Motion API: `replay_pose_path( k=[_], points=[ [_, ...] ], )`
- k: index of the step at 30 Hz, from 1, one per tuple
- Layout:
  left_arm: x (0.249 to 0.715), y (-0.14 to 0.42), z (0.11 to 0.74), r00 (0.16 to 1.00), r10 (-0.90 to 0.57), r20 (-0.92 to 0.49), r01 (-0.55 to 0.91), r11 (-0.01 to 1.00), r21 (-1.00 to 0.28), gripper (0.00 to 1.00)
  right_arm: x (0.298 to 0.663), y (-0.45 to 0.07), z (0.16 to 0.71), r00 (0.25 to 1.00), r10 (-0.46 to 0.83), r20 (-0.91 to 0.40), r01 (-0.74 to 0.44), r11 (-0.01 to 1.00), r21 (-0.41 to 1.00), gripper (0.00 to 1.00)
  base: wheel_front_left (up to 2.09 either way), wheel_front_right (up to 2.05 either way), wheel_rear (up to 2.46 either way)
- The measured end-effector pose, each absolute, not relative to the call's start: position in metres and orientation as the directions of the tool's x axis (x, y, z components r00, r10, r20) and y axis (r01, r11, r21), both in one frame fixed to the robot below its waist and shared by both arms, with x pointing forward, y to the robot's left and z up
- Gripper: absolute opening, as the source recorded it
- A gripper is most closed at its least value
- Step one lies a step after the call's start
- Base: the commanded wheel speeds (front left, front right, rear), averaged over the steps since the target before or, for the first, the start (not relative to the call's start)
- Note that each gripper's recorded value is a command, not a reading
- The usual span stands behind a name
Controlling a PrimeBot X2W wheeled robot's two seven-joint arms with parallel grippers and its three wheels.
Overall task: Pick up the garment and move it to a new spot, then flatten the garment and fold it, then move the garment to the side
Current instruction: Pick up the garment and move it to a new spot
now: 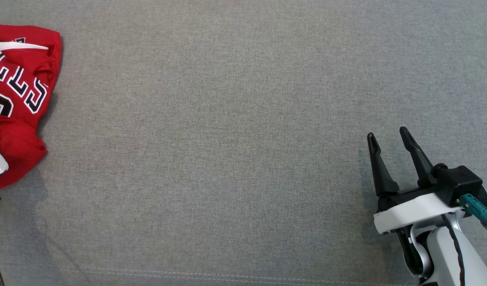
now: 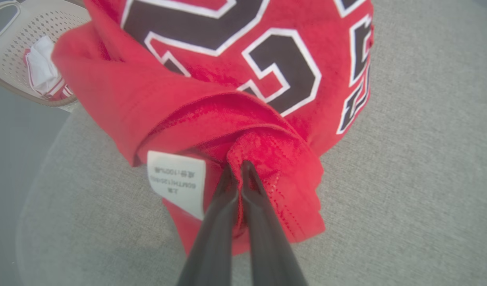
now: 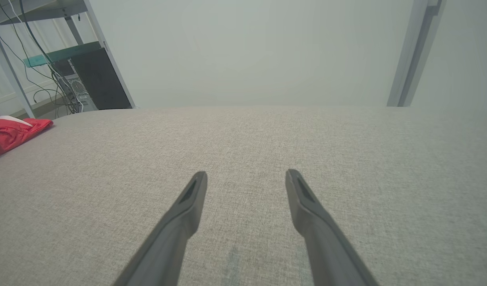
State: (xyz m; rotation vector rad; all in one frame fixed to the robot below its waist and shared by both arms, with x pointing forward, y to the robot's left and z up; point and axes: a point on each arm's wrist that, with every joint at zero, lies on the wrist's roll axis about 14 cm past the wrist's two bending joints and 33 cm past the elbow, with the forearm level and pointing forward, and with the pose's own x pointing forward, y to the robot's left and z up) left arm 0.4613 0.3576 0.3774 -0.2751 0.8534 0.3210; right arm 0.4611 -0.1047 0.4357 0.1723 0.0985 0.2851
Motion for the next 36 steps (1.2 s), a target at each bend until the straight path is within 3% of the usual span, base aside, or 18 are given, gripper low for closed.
replay_pose_path(
  k=[4,9,15,22,30,36],
  points=[
    [0.466,0.362,0.386,0.646,0.186,-0.741,-0.363,0.928,-0.083,0.00,0.462,-0.107,0.441,0.959,0.278,-0.056,-0.263,0.946,0.189,1.00,0.00,0.00,0.00],
    [0.487,0.366,0.424,0.749,0.204,-0.631,-0.315,0.947,-0.067,0.00,0.466,-0.110,0.452,0.964,0.264,-0.027,-0.254,0.947,0.194,1.00,0.00,0.00,0.00],
    [0.517,0.354,0.494,0.888,0.173,-0.426,-0.196,0.981,-0.009,0.00,0.465,-0.107,0.468,0.965,0.261,0.015,-0.259,0.944,0.203,1.00,0.00,0.00,0.00],
    [0.541,0.306,0.566,0.980,0.051,-0.192,-0.044,0.998,0.041,0.00,0.460,-0.117,0.488,0.973,0.221,0.063,-0.229,0.952,0.205,1.00,0.00,0.00,0.00],
    [0.546,0.176,0.606,0.973,-0.229,-0.001,0.229,0.972,-0.046,0.00,0.446,-0.147,0.503,0.986,0.137,0.097,-0.154,0.968,0.199,1.00,0.00,0.00,0.00],
    [0.530,0.082,0.590,0.910,-0.415,0.013,0.414,0.901,-0.131,0.00,0.437,-0.169,0.509,0.991,0.077,0.106,-0.097,0.977,0.192,1.00,0.00,0.00,0.00]
  ],
)
